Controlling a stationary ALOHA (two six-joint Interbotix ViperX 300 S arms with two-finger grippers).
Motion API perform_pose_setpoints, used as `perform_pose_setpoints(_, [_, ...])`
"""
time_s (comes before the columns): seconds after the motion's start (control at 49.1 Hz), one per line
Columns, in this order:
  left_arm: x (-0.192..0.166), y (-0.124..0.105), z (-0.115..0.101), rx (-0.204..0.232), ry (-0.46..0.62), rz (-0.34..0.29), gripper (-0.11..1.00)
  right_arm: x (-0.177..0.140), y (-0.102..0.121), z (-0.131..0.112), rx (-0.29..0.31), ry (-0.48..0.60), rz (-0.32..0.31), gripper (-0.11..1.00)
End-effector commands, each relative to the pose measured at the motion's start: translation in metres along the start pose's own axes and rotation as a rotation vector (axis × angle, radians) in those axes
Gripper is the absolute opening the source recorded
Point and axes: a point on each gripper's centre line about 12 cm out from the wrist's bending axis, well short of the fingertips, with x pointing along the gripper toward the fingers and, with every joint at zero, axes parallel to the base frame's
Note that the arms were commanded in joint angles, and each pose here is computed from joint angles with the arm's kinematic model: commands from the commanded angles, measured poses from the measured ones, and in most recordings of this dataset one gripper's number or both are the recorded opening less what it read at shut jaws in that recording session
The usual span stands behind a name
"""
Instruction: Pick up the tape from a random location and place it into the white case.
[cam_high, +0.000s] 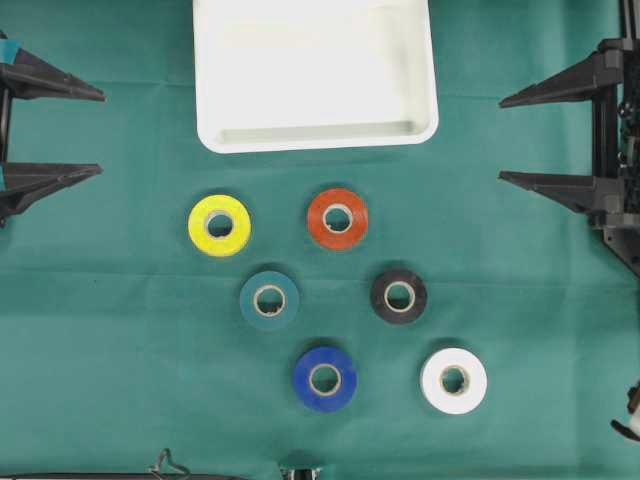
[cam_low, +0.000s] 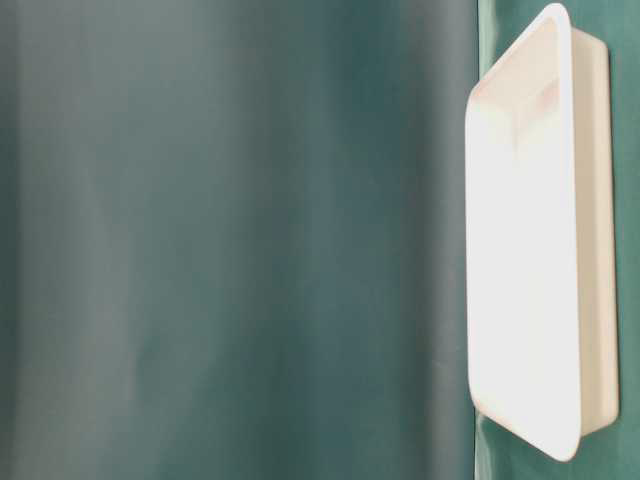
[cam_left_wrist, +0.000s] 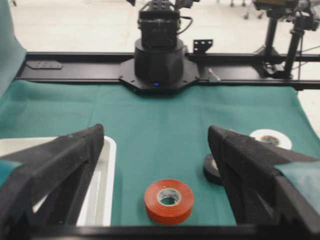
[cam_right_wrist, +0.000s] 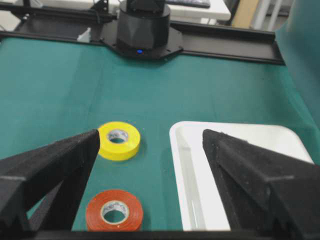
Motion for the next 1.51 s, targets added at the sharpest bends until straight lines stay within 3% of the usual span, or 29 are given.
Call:
perform_pose_setpoints(0.0, [0.003, 0.000, 0.009, -0.009, -0.020, -0.001, 0.99, 0.002, 0.000, 0.011, -0.002, -0.026, 0.001, 0.93])
perform_pose_setpoints(0.387, [0.002, -0.021, 0.007, -0.019, 0.004, -0.100, 0.99, 0.002, 0.000, 0.012, -0.001, -0.028, 0.000, 0.93])
perform_pose_setpoints(0.835, [0.009, -0.022, 0.005, -0.020, 0.014, -0.103, 0.99, 0.002, 0.000, 0.012, -0.001, -0.029, 0.000, 0.93])
perform_pose_setpoints(1.486, [0.145, -0.034, 0.026, -0.005, 0.086, -0.098, 0.99, 0.003, 0.000, 0.011, -0.001, -0.025, -0.001, 0.93])
